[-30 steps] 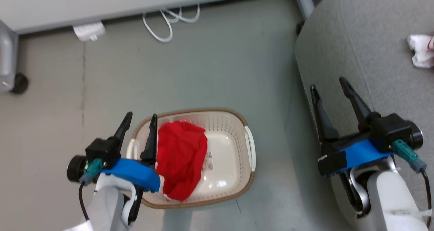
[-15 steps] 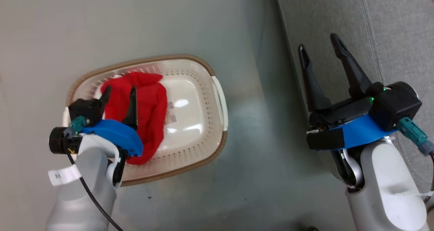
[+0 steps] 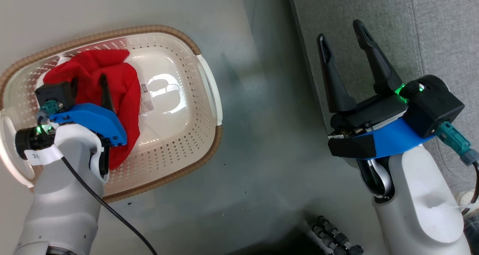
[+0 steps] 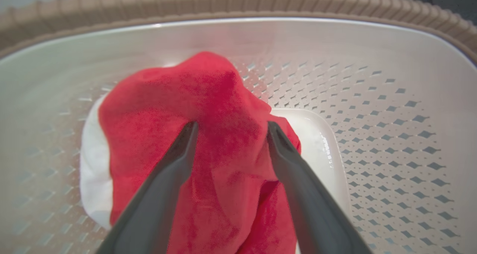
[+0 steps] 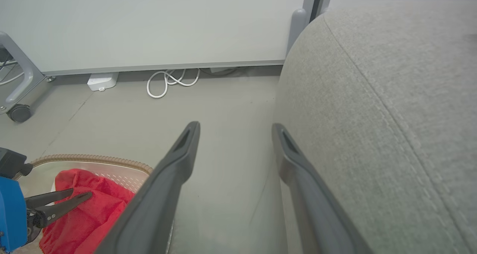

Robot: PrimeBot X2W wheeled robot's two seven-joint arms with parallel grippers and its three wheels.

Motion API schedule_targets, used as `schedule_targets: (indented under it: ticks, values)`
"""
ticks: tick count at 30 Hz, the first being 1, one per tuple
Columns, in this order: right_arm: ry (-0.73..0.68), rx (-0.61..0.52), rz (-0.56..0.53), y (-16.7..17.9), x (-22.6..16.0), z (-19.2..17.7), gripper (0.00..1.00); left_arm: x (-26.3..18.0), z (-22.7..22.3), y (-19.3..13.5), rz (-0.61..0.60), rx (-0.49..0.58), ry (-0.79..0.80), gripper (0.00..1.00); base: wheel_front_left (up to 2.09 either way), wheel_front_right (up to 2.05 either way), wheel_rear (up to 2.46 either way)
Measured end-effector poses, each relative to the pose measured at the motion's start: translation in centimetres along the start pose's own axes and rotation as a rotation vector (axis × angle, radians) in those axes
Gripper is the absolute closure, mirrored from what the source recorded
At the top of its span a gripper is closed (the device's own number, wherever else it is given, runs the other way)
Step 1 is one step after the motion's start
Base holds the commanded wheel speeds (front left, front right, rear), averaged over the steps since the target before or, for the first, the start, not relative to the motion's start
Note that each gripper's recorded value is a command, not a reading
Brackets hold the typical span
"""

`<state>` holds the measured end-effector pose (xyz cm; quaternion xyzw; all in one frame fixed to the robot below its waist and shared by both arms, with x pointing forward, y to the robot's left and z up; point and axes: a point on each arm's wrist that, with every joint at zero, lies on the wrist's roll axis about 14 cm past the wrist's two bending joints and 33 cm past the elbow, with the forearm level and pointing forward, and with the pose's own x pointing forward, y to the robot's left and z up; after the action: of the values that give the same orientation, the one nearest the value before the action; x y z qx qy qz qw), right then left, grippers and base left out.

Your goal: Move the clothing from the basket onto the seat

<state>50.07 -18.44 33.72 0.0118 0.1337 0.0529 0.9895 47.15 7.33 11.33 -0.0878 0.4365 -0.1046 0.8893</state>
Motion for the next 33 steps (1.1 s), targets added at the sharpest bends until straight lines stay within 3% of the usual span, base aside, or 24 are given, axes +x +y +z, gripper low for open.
schedule_targets:
  ticks: [6,11,12,13,14,33]
  values:
    - [0.027,0.006,-0.008,-0.4,0.2,-1.5,0.00,0.8,-2.7,1.5,0.088,-0.004,0.075,0.00,0.00,0.00,0.00]
    - [0.031,0.011,-0.004,-0.4,0.4,-1.9,0.00,1.2,-3.7,1.4,0.092,-0.010,0.110,0.00,0.00,0.00,0.00]
    - [0.034,0.011,-0.005,-0.4,0.4,-2.0,0.00,1.2,-3.8,1.4,0.091,-0.010,0.113,0.49,0.00,0.00,0.00]
    - [0.034,0.011,-0.007,-0.5,0.4,-2.1,0.00,1.2,-3.9,1.3,0.087,-0.010,0.117,0.68,0.00,0.00,0.00]
    - [0.036,0.012,-0.008,-0.5,0.4,-2.2,0.00,1.2,-4.0,1.3,0.086,-0.009,0.122,1.00,0.00,0.00,0.00]
    - [0.015,0.015,-0.007,-0.5,0.5,-1.4,0.00,1.0,-2.8,0.6,0.056,-0.013,0.107,1.00,0.00,0.00,0.00]
